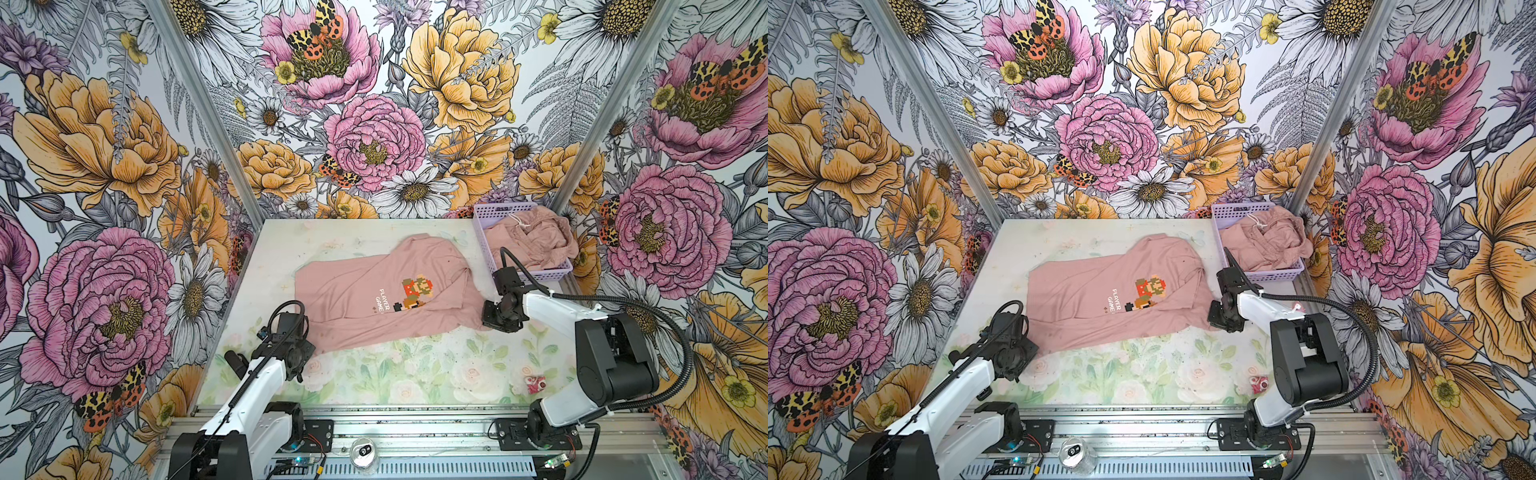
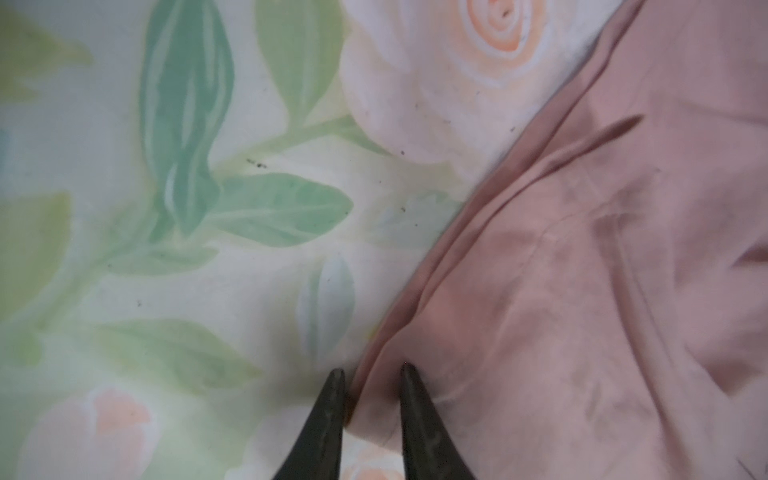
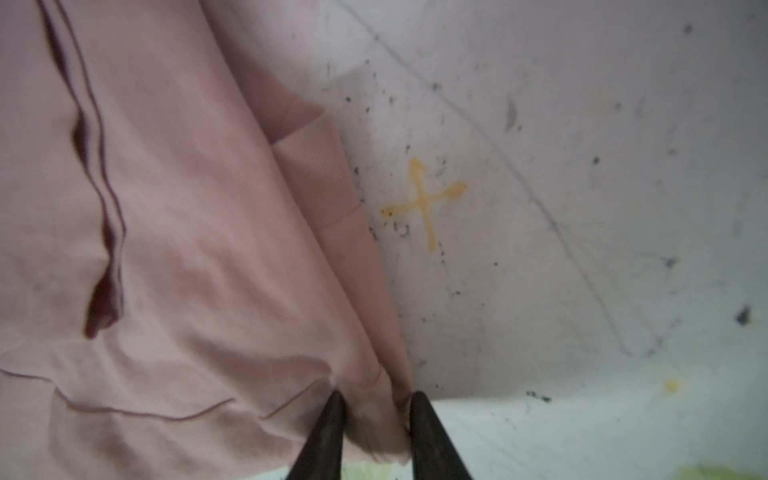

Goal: Fold and stack the mixed laundry pile

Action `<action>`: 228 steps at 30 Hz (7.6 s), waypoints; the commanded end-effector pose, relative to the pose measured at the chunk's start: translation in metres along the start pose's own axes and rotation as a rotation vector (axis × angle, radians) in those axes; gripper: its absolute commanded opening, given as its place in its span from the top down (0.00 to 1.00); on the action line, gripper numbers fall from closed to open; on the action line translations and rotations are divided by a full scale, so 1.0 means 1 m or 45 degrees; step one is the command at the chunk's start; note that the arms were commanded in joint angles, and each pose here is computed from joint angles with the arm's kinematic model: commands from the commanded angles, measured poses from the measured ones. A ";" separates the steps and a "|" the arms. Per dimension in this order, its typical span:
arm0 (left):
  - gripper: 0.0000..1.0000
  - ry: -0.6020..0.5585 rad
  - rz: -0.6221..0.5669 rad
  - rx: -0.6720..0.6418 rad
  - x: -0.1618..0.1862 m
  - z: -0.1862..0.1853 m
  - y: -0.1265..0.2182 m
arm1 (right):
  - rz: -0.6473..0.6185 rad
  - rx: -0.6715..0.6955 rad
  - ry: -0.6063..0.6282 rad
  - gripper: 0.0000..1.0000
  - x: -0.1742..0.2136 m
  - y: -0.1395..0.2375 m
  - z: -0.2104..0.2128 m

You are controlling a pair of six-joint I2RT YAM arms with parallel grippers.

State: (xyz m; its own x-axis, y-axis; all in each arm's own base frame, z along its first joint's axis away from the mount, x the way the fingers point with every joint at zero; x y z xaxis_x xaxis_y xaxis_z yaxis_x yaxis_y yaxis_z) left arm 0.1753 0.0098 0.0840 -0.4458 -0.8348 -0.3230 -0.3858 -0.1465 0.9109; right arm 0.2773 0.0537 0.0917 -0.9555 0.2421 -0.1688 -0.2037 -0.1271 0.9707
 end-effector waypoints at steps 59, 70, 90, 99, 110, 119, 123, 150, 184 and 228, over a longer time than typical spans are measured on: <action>0.49 0.005 -0.099 -0.155 -0.006 0.009 0.039 | -0.038 -0.006 -0.084 0.63 0.004 0.069 -0.006; 0.34 -0.019 -0.191 -0.032 -0.027 -0.019 0.072 | 0.016 -0.242 -0.058 0.53 0.002 0.034 0.050; 0.32 -0.023 -0.162 0.010 -0.019 -0.016 0.072 | 0.058 -0.193 -0.149 0.55 0.012 -0.002 0.046; 0.32 -0.021 -0.154 0.004 -0.017 -0.015 0.070 | 0.051 -0.202 -0.151 0.59 0.009 -0.001 0.049; 0.32 -0.020 -0.148 -0.004 -0.015 -0.012 0.067 | 0.047 -0.206 -0.154 0.65 0.007 -0.002 0.050; 0.32 -0.018 -0.145 -0.006 -0.014 -0.011 0.066 | 0.035 -0.214 -0.154 0.69 0.004 0.000 0.053; 0.32 -0.017 -0.144 -0.004 -0.014 -0.010 0.066 | 0.036 -0.216 -0.156 0.70 0.004 -0.001 0.053; 0.32 -0.101 -0.101 0.074 -0.013 -0.029 0.067 | -0.007 -0.245 -0.139 1.00 -0.004 0.007 0.062; 0.32 -0.183 -0.090 0.113 -0.009 -0.049 0.068 | -0.041 -0.301 0.129 1.00 -0.063 -0.002 0.135; 0.30 -0.477 0.317 0.036 0.035 -0.076 -0.005 | 0.059 0.025 -0.064 0.65 0.008 0.013 0.005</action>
State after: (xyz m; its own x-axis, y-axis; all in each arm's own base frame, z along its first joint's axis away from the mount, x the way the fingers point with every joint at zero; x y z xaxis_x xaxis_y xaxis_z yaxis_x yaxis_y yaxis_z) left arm 0.2224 -0.0597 0.0925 -0.7654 -0.6190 -0.1759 -0.2505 0.0348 0.9675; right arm 0.2687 0.0633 0.0912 -0.9625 0.2640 -0.0626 -0.1021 -0.1386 0.9851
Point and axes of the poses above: each gripper's point midway between its finger pads, its own y axis back along the fingers, its own z axis along the line the jaws close on, x = y × z, the point moved 7 cm from there along y, back along the fingers, and after that the axes turned 3 degrees about y, right-handed, at the moved point
